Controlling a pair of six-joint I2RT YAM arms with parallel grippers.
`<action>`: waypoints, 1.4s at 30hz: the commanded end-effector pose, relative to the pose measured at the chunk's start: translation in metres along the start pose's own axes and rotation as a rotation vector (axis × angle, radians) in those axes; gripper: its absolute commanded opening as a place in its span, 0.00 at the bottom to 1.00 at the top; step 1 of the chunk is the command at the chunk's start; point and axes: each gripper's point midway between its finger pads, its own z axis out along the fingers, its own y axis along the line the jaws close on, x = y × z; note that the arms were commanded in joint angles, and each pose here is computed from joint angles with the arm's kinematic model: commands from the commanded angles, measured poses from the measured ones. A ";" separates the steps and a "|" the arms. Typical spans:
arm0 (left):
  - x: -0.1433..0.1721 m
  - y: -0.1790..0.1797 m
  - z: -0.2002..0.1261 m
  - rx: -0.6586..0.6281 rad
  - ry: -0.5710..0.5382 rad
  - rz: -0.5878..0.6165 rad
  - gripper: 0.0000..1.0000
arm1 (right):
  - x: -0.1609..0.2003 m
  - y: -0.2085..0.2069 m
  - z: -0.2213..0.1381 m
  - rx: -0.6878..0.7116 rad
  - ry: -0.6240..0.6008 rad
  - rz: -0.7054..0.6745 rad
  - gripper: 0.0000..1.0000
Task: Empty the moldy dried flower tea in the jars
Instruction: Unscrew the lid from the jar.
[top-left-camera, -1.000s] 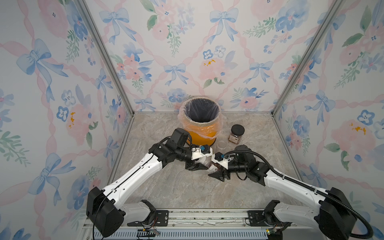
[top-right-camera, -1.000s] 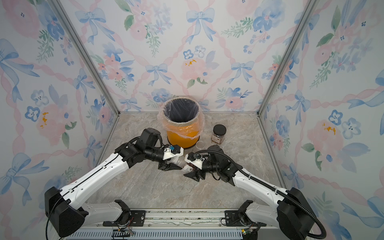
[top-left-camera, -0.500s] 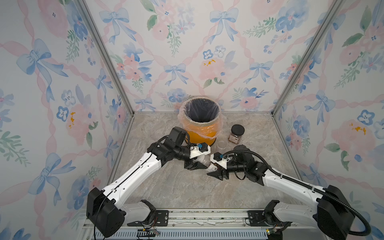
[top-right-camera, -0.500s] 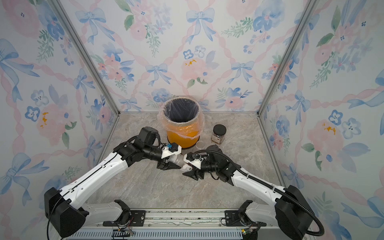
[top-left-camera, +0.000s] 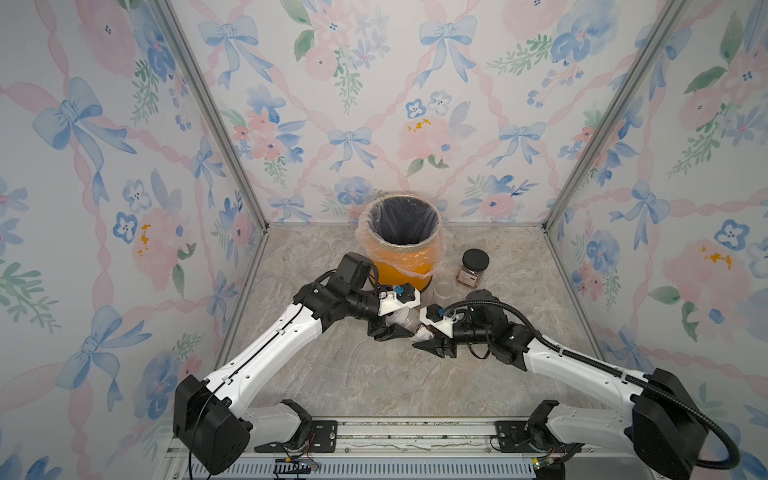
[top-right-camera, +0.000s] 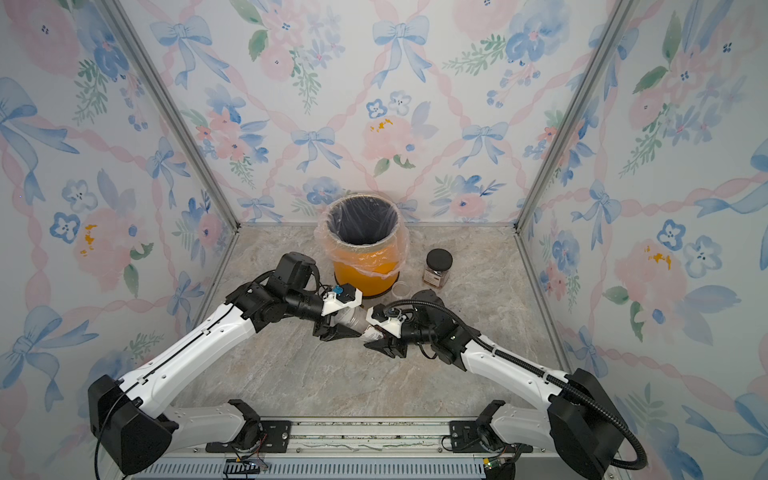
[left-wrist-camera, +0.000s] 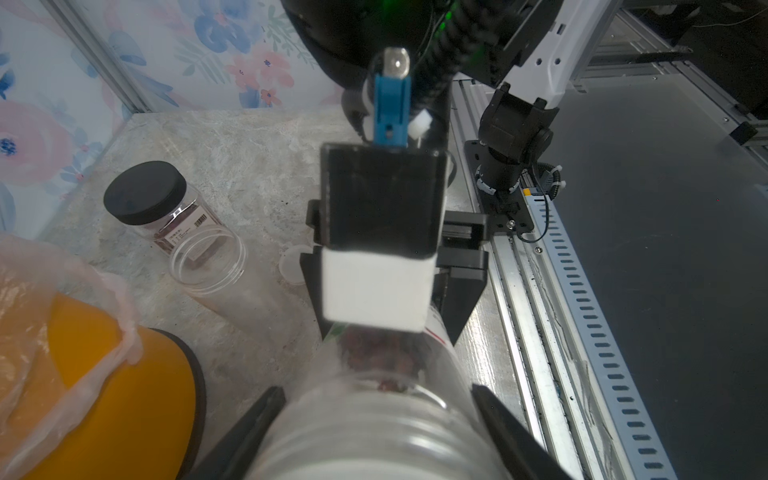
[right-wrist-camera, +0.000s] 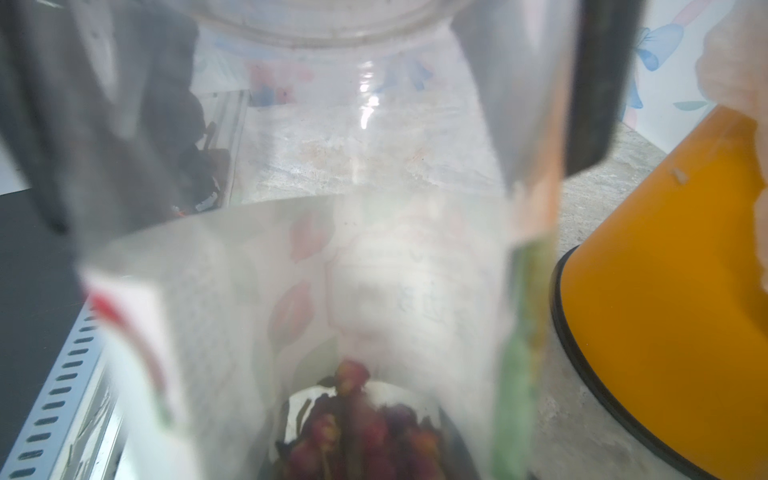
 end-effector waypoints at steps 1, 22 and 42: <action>-0.017 0.011 -0.013 -0.077 -0.024 0.065 0.81 | 0.001 -0.004 -0.001 0.008 -0.004 0.012 0.50; -0.014 0.000 -0.030 -0.123 -0.035 0.155 0.92 | 0.014 -0.011 -0.026 0.044 0.089 -0.037 0.48; 0.002 -0.008 -0.002 -0.025 -0.002 0.058 0.74 | 0.009 -0.013 -0.027 0.043 0.102 -0.066 0.49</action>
